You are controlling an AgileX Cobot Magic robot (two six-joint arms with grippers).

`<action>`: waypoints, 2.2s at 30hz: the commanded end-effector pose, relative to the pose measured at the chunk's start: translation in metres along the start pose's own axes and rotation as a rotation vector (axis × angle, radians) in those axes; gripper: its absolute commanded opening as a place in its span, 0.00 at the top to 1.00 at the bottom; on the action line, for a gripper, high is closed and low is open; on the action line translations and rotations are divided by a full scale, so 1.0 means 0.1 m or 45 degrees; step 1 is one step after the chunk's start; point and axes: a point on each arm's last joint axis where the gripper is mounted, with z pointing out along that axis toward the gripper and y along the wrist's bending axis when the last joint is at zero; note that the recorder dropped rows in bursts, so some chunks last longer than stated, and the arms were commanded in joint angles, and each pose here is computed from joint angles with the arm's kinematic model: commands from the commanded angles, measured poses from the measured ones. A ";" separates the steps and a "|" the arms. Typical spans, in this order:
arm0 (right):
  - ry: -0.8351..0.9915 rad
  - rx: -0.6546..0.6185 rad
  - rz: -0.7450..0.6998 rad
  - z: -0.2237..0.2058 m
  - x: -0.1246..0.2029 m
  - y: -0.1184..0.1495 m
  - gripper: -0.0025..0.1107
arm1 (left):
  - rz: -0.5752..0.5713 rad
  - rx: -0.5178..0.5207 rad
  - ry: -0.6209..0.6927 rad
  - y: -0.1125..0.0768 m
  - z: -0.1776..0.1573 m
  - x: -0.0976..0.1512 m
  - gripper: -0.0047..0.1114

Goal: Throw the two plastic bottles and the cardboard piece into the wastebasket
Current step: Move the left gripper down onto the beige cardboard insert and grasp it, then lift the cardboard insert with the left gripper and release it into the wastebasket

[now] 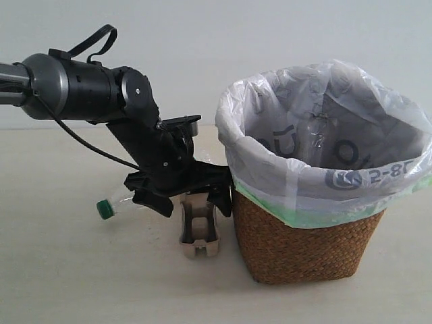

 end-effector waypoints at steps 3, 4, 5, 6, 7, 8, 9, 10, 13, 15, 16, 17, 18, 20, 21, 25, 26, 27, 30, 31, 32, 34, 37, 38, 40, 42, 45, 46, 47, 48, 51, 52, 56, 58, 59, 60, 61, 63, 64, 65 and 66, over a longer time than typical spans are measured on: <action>-0.016 -0.003 -0.001 0.00 -0.01 0.00 0.86 | 0.001 -0.022 -0.036 0.02 0.01 -0.02 0.04; -0.016 -0.003 -0.001 0.00 -0.01 0.00 0.86 | -0.001 -0.033 -0.033 0.03 0.02 -0.02 0.04; -0.016 -0.003 -0.001 0.00 -0.01 0.00 0.86 | -0.005 -0.041 -0.031 0.04 0.03 -0.02 0.04; -0.016 -0.003 -0.001 0.00 -0.01 0.00 0.86 | -0.012 -0.044 -0.028 0.05 0.05 -0.02 0.04; -0.016 -0.003 -0.001 0.00 -0.01 0.00 0.86 | -0.017 -0.046 -0.019 0.06 0.07 -0.02 0.04; -0.016 -0.003 -0.001 0.00 -0.01 0.00 0.86 | -0.019 -0.049 -0.011 0.07 0.11 -0.01 0.04; -0.016 -0.003 -0.001 0.00 -0.01 0.00 0.86 | -0.022 -0.052 -0.004 0.08 0.15 -0.01 0.04; -0.016 -0.003 -0.001 0.00 -0.01 0.00 0.86 | -0.026 -0.056 0.008 0.10 0.20 0.00 0.04; -0.016 -0.003 -0.001 0.00 -0.01 0.00 0.86 | -0.034 -0.065 0.017 0.13 0.32 0.00 0.04; -0.016 -0.003 -0.001 0.00 -0.01 0.00 0.86 | -0.033 -0.072 0.023 0.15 0.36 0.01 0.04; -0.016 -0.003 -0.001 0.00 -0.01 0.00 0.86 | -0.022 -0.083 0.025 0.16 0.36 0.01 0.04; -0.016 -0.003 -0.001 0.00 -0.01 0.00 0.86 | -0.011 -0.093 0.024 0.17 0.36 0.01 0.04; -0.016 -0.003 -0.001 0.00 -0.01 0.00 0.86 | 0.004 -0.106 0.024 0.18 0.36 0.01 0.04; -0.016 -0.003 -0.001 0.00 -0.01 0.00 0.86 | 0.018 -0.121 0.038 0.19 0.36 0.02 0.04; -0.016 -0.003 -0.001 0.00 -0.01 0.00 0.86 | 0.029 -0.131 0.038 0.20 0.36 0.01 0.04; -0.016 -0.003 -0.001 0.00 -0.01 0.00 0.86 | 0.053 -0.153 0.041 0.21 0.36 0.02 0.05; -0.016 -0.003 -0.001 0.00 -0.01 0.00 0.86 | 0.058 -0.158 0.041 0.21 0.36 0.02 0.07; -0.016 -0.003 -0.001 0.00 -0.01 0.00 0.86 | 0.070 -0.170 0.048 0.22 0.36 0.02 0.11; -0.016 -0.003 -0.001 0.00 -0.01 0.00 0.86 | 0.096 -0.174 0.074 0.23 0.36 0.04 0.19; -0.016 -0.003 -0.001 0.00 -0.01 0.00 0.86 | 0.096 -0.174 0.077 0.23 0.36 0.04 0.19; -0.016 -0.003 -0.001 0.00 -0.01 0.00 0.86 | 0.095 -0.174 0.081 0.23 0.36 0.04 0.20; -0.016 -0.003 -0.001 0.00 -0.01 0.00 0.86 | 0.088 -0.178 0.098 0.23 0.35 0.05 0.31; -0.016 -0.003 -0.001 0.00 -0.01 0.00 0.86 | 0.092 -0.190 0.155 0.24 0.35 0.09 0.72; -0.016 -0.003 -0.001 0.00 -0.01 0.00 0.86 | 0.093 -0.194 0.169 0.24 0.35 0.10 0.81; -0.016 -0.003 -0.001 0.00 -0.01 0.00 0.86 | 0.089 -0.204 0.207 0.25 0.34 0.13 0.92; -0.016 -0.003 -0.001 0.00 -0.01 0.00 0.86 | 0.079 -0.213 0.249 0.26 0.34 0.16 0.93; -0.016 -0.003 -0.001 0.00 -0.01 0.00 0.86 | 0.069 -0.226 0.339 0.28 0.34 0.25 0.93; -0.016 -0.003 -0.001 0.00 -0.01 0.00 0.86 | 0.068 -0.229 0.352 0.28 0.34 0.28 0.93; -0.016 -0.003 -0.001 0.00 -0.01 0.00 0.86 | 0.070 -0.232 0.362 0.30 0.35 0.33 0.93; -0.016 -0.003 -0.001 0.00 -0.01 0.00 0.86 | 0.072 -0.232 0.353 0.31 0.35 0.36 0.93; -0.016 -0.003 -0.001 0.00 -0.01 0.00 0.86 | 0.088 -0.243 0.289 0.36 0.32 0.49 0.93; -0.016 -0.003 -0.001 0.00 -0.01 0.00 0.86 | 0.089 -0.244 0.267 0.39 0.29 0.54 0.93; -0.016 -0.003 -0.001 0.00 -0.01 0.00 0.86 | 0.047 -0.251 0.217 0.53 0.12 0.76 0.93; -0.016 -0.003 -0.001 0.00 -0.01 0.00 0.86 | 0.025 -0.252 0.170 0.59 -0.03 0.86 0.93; -0.016 -0.003 -0.001 0.00 -0.01 0.00 0.86 | 0.020 -0.250 0.132 0.60 -0.13 0.90 0.93; -0.016 -0.003 -0.001 0.00 -0.01 0.00 0.86 | 0.010 -0.248 0.096 0.62 -0.24 0.94 0.93; -0.016 -0.003 -0.001 0.00 -0.01 0.00 0.86 | 0.001 -0.249 0.056 0.64 -0.36 0.98 0.93; -0.016 -0.003 -0.001 0.00 -0.01 0.00 0.86 | -0.019 -0.245 -0.018 0.67 -0.60 1.05 0.93; -0.016 -0.003 -0.001 0.00 -0.01 0.00 0.86 | -0.030 -0.242 -0.061 0.68 -0.74 1.09 0.93; -0.016 -0.003 -0.001 0.00 -0.01 0.00 0.86 | -0.047 -0.239 -0.094 0.68 -0.88 1.15 0.93; -0.016 -0.003 -0.001 0.00 -0.01 0.00 0.86 | -0.055 -0.235 -0.115 0.68 -0.99 1.19 0.93</action>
